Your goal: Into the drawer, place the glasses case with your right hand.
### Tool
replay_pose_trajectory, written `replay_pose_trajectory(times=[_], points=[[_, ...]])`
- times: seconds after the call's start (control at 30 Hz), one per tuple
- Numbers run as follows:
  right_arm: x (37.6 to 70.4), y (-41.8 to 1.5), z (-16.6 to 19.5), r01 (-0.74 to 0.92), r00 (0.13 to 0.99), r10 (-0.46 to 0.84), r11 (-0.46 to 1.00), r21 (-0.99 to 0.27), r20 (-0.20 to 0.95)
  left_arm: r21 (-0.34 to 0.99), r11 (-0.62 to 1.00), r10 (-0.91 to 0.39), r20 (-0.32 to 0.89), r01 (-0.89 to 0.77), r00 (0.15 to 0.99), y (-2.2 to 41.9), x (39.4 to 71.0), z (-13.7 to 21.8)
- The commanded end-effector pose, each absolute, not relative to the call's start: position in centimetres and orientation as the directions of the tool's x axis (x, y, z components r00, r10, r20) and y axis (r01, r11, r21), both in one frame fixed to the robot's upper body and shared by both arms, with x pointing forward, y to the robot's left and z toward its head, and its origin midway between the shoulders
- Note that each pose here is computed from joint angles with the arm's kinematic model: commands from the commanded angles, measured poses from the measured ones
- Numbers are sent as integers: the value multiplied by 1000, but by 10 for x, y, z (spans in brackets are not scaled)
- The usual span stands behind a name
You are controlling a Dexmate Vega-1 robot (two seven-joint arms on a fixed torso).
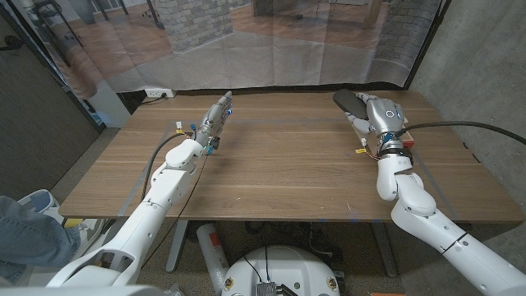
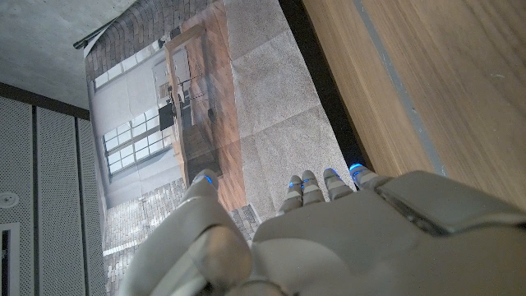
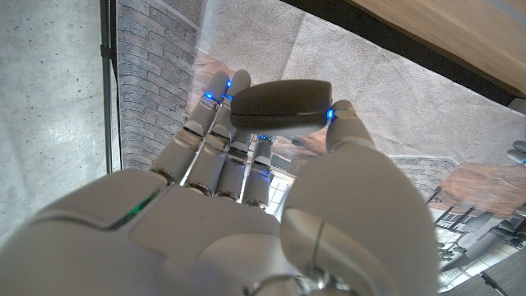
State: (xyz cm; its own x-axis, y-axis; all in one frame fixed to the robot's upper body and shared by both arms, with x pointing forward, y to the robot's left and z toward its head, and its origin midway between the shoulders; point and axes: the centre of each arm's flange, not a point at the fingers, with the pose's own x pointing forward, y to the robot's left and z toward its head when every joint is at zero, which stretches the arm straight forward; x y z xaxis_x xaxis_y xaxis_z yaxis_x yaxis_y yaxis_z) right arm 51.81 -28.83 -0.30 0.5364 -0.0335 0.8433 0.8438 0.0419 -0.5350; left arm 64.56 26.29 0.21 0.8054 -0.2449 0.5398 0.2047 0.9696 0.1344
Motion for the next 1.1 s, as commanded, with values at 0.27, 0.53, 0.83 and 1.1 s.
replay_pose_trajectory(times=[0.27, 0.53, 0.83, 1.1], points=[[503, -317, -6, 848, 527, -95, 8, -529, 844, 135, 969, -246, 545, 205, 802, 260, 644, 3], [495, -327, -13, 845, 530, -125, -3, -534, 839, 142, 968, -249, 539, 205, 804, 258, 642, 2], [488, -336, -20, 840, 535, -140, -20, -542, 833, 147, 967, -255, 538, 208, 803, 256, 643, 2], [487, -342, -22, 821, 559, -150, -37, -570, 815, 148, 965, -261, 535, 215, 803, 255, 647, 3]])
